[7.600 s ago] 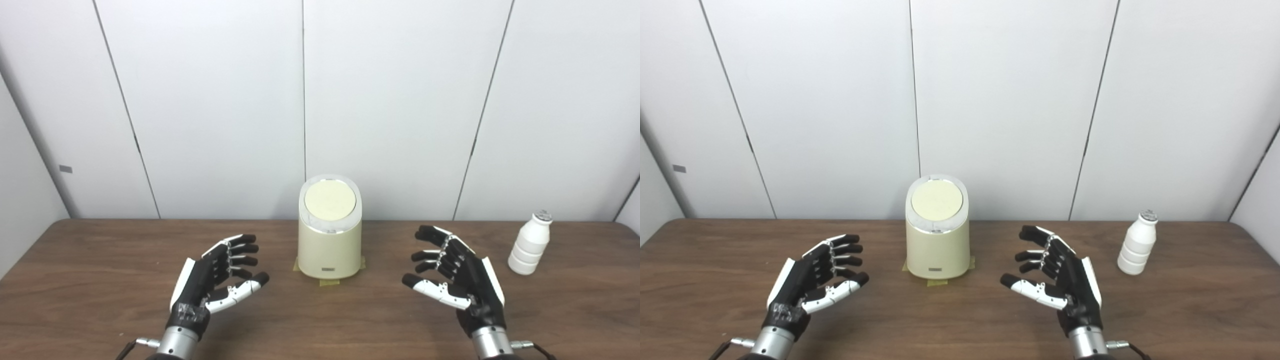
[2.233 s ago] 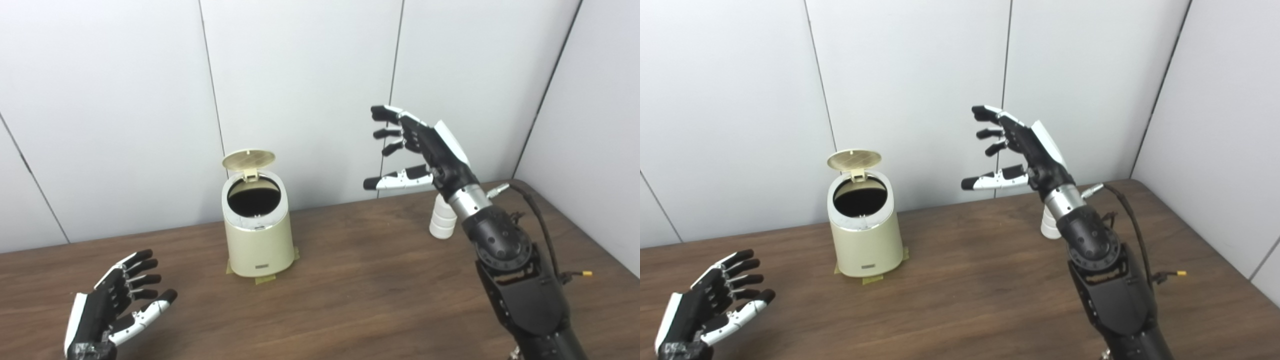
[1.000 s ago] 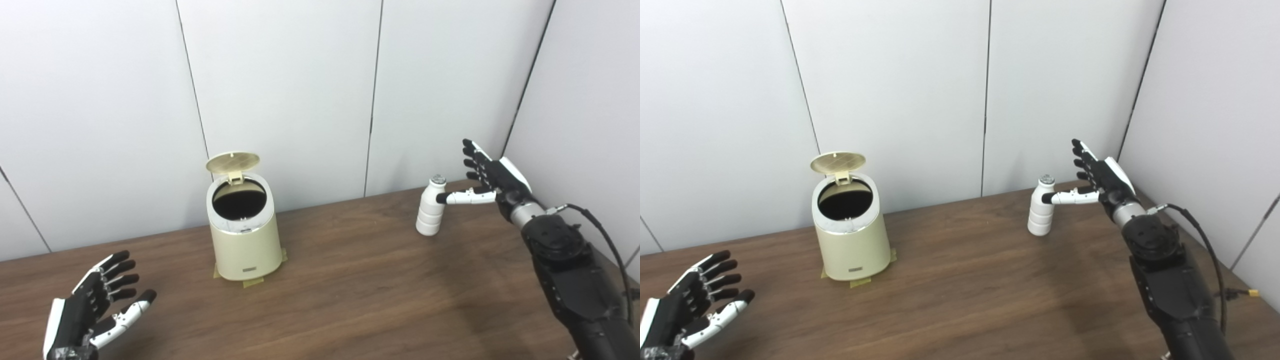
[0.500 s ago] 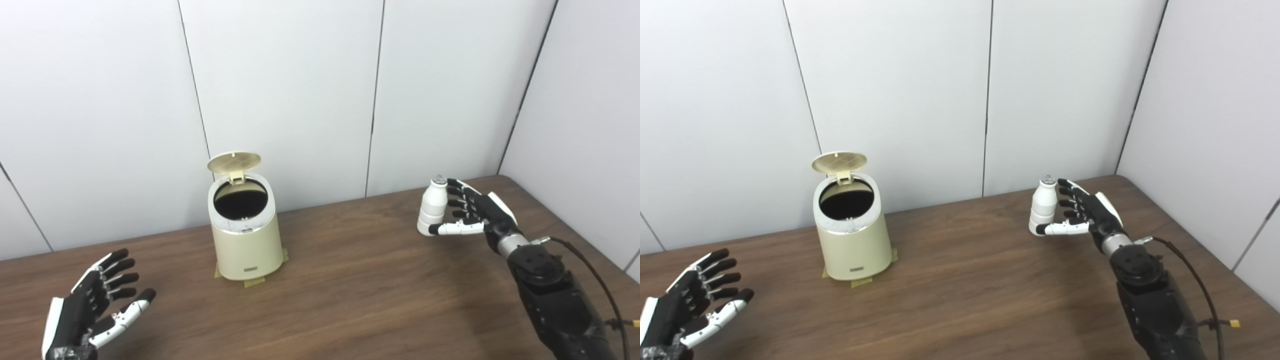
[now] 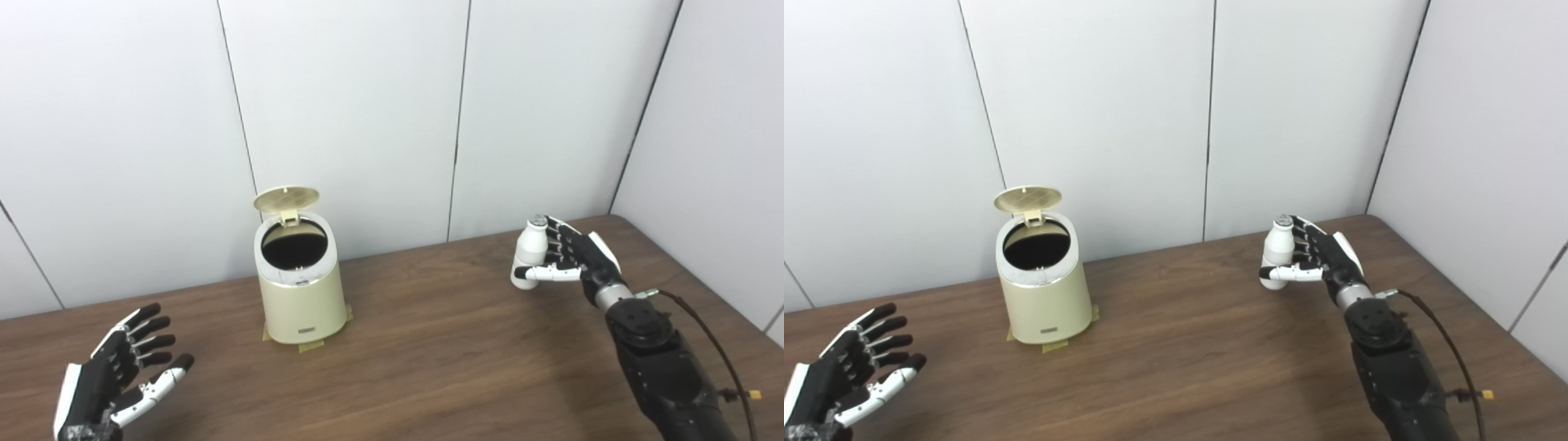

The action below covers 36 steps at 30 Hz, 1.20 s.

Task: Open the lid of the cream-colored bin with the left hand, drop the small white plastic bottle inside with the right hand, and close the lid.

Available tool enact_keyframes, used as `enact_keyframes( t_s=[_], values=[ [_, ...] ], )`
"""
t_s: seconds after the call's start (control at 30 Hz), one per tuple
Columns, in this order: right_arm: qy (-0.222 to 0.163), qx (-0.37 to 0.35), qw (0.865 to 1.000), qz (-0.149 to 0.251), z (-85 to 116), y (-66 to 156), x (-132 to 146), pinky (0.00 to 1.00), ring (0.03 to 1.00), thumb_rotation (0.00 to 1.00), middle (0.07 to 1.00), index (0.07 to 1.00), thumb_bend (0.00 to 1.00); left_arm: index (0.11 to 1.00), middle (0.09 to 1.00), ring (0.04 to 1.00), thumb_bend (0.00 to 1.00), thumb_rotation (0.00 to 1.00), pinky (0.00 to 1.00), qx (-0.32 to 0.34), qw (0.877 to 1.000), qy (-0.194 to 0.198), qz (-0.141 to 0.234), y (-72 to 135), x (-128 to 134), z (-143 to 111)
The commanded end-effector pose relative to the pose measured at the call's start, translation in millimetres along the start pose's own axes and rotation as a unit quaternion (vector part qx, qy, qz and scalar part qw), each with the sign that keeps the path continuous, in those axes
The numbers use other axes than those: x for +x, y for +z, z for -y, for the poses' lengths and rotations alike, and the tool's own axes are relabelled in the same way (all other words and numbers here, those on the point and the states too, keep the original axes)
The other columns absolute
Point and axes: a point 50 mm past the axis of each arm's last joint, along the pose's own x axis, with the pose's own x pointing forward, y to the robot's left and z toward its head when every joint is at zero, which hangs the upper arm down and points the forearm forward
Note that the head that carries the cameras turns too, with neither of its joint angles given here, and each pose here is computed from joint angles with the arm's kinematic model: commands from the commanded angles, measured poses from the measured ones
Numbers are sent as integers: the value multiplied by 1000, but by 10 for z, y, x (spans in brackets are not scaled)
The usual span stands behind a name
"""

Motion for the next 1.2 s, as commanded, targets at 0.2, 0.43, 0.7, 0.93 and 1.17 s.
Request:
enact_keyframes(
  t_s=[0.2,0.43,0.7,0.93,1.17],
  values=[
    [-75,3,995,72,34,323,162,432,500,0,550,635,610,848,794,729,580,0,660,0,999,-1,38,197,87,-15],
    [-101,-32,991,87,48,316,216,329,368,0,472,551,510,847,788,728,581,0,642,4,999,-1,39,210,81,-14],
    [-116,-50,982,137,55,415,172,347,374,0,476,555,509,844,781,712,583,0,630,4,999,-2,36,210,87,5],
    [-88,-86,961,246,-211,935,-36,346,389,0,487,538,512,857,798,720,557,0,679,6,999,-9,33,187,84,32],
    [-18,-108,922,372,-672,1726,-180,352,411,0,486,521,516,845,778,715,622,0,745,13,999,-15,32,91,96,112]
  ],
)
